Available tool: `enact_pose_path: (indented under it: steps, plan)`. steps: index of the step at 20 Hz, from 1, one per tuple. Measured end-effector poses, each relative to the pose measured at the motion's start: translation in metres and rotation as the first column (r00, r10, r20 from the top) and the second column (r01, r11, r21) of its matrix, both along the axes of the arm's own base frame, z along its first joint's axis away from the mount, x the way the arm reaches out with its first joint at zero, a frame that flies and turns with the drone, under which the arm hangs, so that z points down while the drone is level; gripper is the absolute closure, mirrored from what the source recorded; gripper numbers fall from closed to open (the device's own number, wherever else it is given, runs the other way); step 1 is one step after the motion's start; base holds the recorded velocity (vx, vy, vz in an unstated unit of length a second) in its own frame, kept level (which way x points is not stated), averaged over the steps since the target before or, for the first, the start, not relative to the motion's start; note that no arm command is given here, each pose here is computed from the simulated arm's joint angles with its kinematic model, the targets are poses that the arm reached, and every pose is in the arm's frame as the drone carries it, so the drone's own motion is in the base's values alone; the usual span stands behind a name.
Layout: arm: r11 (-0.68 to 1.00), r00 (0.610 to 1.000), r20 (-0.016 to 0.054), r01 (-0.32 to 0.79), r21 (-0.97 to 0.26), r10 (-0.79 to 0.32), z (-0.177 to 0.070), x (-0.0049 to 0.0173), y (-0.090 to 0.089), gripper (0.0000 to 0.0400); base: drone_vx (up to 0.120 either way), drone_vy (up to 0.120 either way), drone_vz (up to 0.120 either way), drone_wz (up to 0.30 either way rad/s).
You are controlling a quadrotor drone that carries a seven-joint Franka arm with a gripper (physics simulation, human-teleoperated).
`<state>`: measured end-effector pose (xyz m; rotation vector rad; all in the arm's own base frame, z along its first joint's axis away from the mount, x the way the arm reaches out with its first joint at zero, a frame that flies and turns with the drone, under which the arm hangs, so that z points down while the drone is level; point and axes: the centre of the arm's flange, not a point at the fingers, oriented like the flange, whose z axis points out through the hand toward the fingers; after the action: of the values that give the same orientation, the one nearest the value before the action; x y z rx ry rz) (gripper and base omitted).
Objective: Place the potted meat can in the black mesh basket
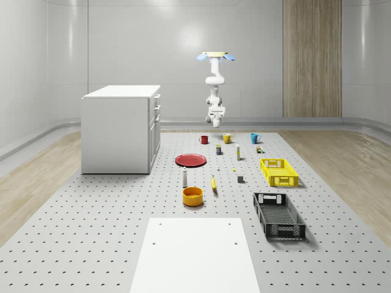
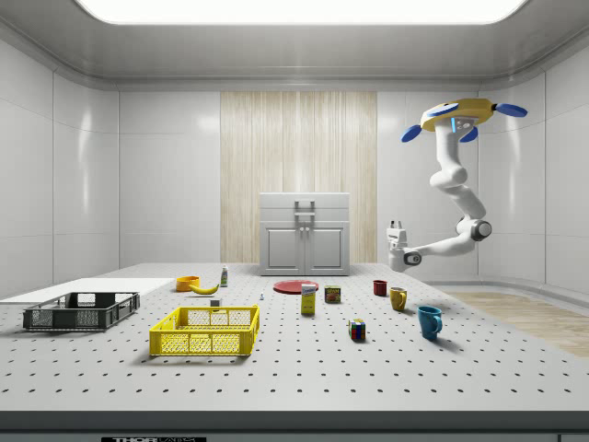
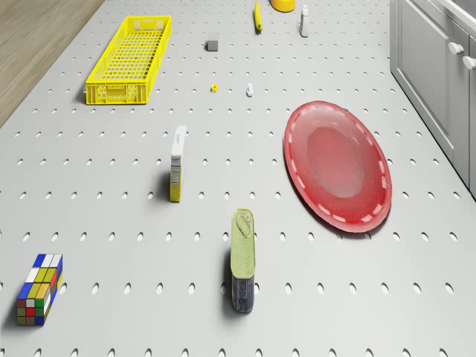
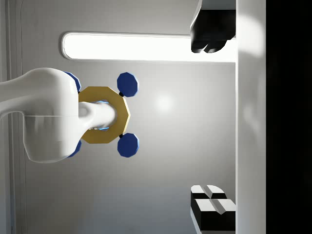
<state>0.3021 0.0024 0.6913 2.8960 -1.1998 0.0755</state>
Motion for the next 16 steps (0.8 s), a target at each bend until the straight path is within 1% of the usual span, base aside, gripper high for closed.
enact_pose_path:
  steps: [6,10,13,16]
  plan:
    - [0.999,1.000,0.0045,0.001,-0.042,-0.001,0.000,-0.0004,0.004,0.0000,0.120,0.000,0.000,0.000]
    - [0.994,1.000,0.0076,0.003,-0.106,-0.002,-0.001,-0.0007,0.011,0.0000,0.120,0.000,0.000,0.000]
    - [0.982,1.000,0.0101,0.006,-0.190,-0.004,-0.002,-0.0009,0.019,0.0000,0.120,0.000,0.000,0.000]
    - [0.945,1.000,0.0128,0.010,-0.326,-0.007,-0.006,-0.0010,0.032,0.0000,0.120,0.000,0.000,0.000]
